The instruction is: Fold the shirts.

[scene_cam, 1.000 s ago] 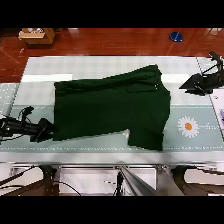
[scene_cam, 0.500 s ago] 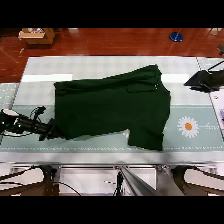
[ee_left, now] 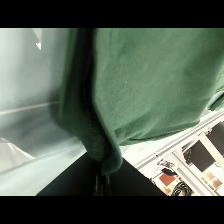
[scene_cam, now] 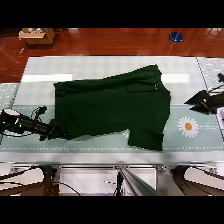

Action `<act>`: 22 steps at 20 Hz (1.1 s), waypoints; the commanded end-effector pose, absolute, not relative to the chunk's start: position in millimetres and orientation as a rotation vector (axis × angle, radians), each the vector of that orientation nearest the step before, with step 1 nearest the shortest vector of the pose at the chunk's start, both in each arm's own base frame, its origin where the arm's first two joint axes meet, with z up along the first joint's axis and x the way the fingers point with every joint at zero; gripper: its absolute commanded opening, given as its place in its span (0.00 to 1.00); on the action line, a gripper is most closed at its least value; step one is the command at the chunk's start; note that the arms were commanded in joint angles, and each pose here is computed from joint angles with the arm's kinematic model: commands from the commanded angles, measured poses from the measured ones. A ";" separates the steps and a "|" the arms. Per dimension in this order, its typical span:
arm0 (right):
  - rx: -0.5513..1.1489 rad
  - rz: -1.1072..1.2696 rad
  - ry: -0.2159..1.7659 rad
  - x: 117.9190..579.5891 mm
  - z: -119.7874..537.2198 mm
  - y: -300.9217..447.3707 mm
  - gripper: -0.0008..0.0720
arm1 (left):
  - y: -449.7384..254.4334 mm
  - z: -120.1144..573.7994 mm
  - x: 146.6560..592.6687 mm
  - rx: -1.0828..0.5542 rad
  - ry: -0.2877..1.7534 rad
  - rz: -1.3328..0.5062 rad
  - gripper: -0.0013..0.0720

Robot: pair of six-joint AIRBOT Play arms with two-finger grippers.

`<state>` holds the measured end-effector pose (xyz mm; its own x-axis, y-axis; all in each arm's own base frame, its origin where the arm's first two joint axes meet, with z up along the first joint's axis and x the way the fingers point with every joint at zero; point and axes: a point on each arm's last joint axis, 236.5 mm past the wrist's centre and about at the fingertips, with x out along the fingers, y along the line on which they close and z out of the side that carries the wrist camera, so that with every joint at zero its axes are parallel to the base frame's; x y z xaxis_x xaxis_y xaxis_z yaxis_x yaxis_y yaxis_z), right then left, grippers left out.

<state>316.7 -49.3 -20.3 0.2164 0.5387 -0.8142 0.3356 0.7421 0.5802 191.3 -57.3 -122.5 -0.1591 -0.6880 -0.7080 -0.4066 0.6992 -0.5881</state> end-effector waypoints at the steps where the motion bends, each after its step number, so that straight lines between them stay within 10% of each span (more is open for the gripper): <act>1: 0.914 0.154 1.370 307.1 -51.9 -29.7 0.73 | -49.6 -131.3 201.0 -0.838 1.741 -0.274 0.05; 14: 0.811 0.095 1.336 322.6 -108.5 33.9 0.72 | -50.5 -130.4 199.9 -0.833 1.743 -0.289 0.05; 18: 0.781 0.126 1.351 324.2 -108.6 58.8 0.10 | -47.0 -122.5 216.7 -0.817 1.697 -0.313 0.05; 22: 0.752 0.331 1.193 350.6 -42.0 77.8 0.05 | -51.0 -57.6 285.7 -0.828 1.448 -0.450 0.05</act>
